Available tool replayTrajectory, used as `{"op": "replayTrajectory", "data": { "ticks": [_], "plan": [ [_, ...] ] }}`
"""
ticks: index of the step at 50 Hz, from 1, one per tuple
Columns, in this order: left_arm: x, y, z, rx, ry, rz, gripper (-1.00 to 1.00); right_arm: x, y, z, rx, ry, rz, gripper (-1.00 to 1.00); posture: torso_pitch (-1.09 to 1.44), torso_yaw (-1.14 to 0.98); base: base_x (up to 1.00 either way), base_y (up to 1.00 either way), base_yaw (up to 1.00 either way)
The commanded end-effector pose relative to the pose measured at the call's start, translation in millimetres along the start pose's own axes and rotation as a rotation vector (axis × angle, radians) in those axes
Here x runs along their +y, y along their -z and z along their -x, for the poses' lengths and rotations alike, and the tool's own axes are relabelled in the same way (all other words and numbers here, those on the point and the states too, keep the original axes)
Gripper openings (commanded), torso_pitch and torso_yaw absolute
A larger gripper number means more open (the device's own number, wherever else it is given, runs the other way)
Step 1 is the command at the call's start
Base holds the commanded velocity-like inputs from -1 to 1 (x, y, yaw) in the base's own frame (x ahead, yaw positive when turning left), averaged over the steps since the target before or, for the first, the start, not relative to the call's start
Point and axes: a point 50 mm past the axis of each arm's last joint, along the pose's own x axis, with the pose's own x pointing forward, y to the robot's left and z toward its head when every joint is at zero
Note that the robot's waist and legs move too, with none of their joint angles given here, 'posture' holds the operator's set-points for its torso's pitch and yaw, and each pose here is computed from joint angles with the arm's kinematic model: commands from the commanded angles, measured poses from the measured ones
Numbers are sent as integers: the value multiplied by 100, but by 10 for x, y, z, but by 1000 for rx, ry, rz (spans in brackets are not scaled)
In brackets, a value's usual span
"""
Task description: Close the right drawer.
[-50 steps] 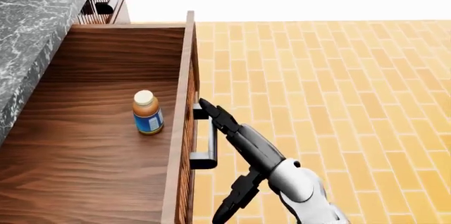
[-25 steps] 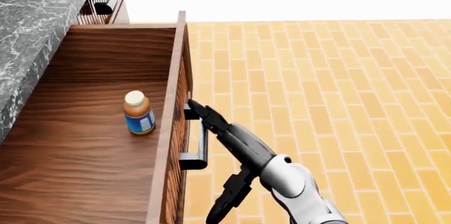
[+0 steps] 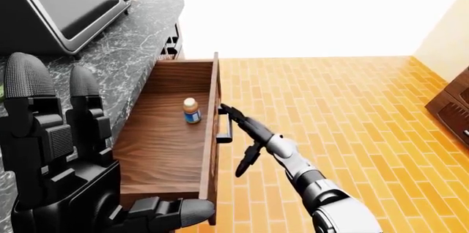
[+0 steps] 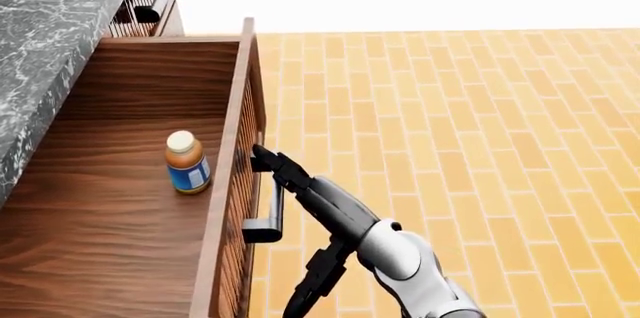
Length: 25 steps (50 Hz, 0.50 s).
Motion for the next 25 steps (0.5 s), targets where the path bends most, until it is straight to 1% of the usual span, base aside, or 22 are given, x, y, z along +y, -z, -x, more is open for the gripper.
{"op": "replayTrajectory", "data": {
  "ticks": [1,25],
  "plan": [
    [5,-100,-13,-59,-3,3,100,61,-194,-100,-78,-76,55,100,0,0,0,0,0],
    [9,-99,-12,-58,-4,4,100,125,-274,-180,-79,-120,66,100,0,0,0,0,0]
  ]
}}
